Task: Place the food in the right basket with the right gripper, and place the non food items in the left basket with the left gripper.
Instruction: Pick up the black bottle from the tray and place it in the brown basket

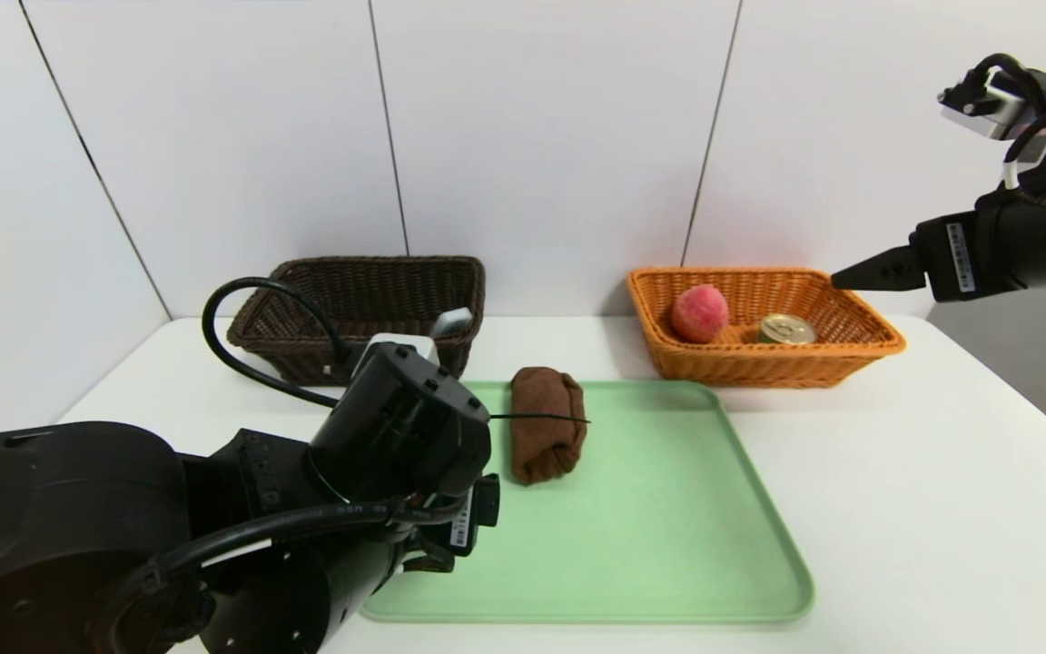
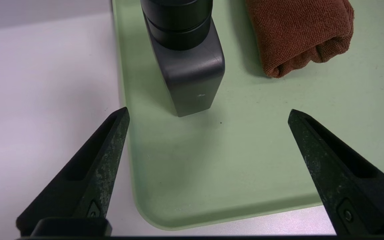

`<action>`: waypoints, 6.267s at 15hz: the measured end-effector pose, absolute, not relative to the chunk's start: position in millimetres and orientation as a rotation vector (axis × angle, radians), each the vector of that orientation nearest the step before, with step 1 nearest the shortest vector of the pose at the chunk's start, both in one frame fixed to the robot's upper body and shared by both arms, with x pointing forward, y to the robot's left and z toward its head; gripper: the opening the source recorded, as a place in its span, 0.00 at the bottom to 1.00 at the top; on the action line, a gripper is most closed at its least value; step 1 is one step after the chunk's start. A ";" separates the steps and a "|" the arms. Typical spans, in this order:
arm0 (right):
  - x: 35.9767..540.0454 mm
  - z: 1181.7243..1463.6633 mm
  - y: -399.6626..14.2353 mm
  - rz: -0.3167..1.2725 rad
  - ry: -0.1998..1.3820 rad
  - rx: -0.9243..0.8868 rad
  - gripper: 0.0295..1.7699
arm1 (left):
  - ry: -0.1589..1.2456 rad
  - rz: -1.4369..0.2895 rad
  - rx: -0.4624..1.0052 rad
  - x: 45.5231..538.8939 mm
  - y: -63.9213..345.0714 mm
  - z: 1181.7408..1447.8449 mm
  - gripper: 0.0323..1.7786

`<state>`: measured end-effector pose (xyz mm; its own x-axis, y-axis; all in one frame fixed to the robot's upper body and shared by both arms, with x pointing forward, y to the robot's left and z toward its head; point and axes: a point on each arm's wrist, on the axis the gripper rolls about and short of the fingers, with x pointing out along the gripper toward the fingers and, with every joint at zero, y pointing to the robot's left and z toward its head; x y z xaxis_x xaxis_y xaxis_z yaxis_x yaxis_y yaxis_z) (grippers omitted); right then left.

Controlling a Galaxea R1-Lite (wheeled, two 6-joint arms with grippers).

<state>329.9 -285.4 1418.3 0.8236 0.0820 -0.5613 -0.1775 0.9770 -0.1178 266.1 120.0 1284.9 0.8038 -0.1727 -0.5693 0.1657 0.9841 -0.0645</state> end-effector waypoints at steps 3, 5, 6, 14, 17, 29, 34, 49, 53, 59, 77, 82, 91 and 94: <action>326.9 1418.7 -286.4 0.139 0.586 -0.170 0.96 | 0.615 -0.176 -0.005 267.1 118.9 1282.3 0.95; 324.8 1419.6 -286.7 0.140 0.581 -0.170 0.96 | 0.592 -0.170 -0.020 270.3 115.4 1281.0 0.95; 324.1 1419.9 -286.7 0.140 0.580 -0.170 0.96 | 0.575 -0.168 -0.033 272.6 112.6 1280.3 0.95; 317.4 1418.5 -288.2 0.140 0.583 -0.170 0.96 | 0.571 -0.148 -0.026 281.4 104.9 1262.4 0.95; 316.6 1418.3 -288.4 0.139 0.583 -0.170 0.96 | 0.552 -0.130 -0.029 287.2 105.8 1259.2 0.95; 318.8 1414.1 -285.8 0.149 0.569 -0.173 0.96 | 0.499 -0.086 -0.037 309.2 110.1 1247.1 0.95; 319.3 1412.4 -285.6 0.153 0.569 -0.183 0.96 | 0.494 -0.084 -0.038 315.5 106.5 1241.3 0.95; 319.4 1401.6 -280.5 0.180 0.605 -0.203 0.96 | 0.480 -0.068 -0.038 327.9 106.3 1234.3 0.93; 319.2 1401.2 -279.4 0.185 0.606 -0.206 0.96 | 0.485 -0.068 -0.035 328.8 105.8 1232.0 0.57; 318.8 1401.0 -279.4 0.185 0.607 -0.205 0.96 | 0.489 -0.068 -0.032 328.8 105.9 1230.8 0.35; 311.4 1395.9 -280.9 0.184 0.623 -0.207 0.96 | 0.306 -0.261 -0.154 319.2 193.2 1415.1 0.35; 309.3 1397.2 -281.3 0.184 0.617 -0.205 0.96 | 0.339 -0.252 -0.180 360.0 232.4 1442.9 0.35; 311.4 1397.0 -277.9 0.191 0.607 -0.200 0.96 | 0.478 -0.115 -0.137 468.5 259.7 1381.5 0.35; 317.2 1396.8 -274.7 0.196 0.562 -0.192 0.96 | 0.497 -0.092 -0.122 495.4 267.9 1365.2 0.35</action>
<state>317.2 -274.7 1396.8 0.8287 0.1313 -0.5440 -0.2357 0.9636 -0.1264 495.4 267.9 1365.2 0.8752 -0.1179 -0.4692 0.0588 0.9886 -0.1386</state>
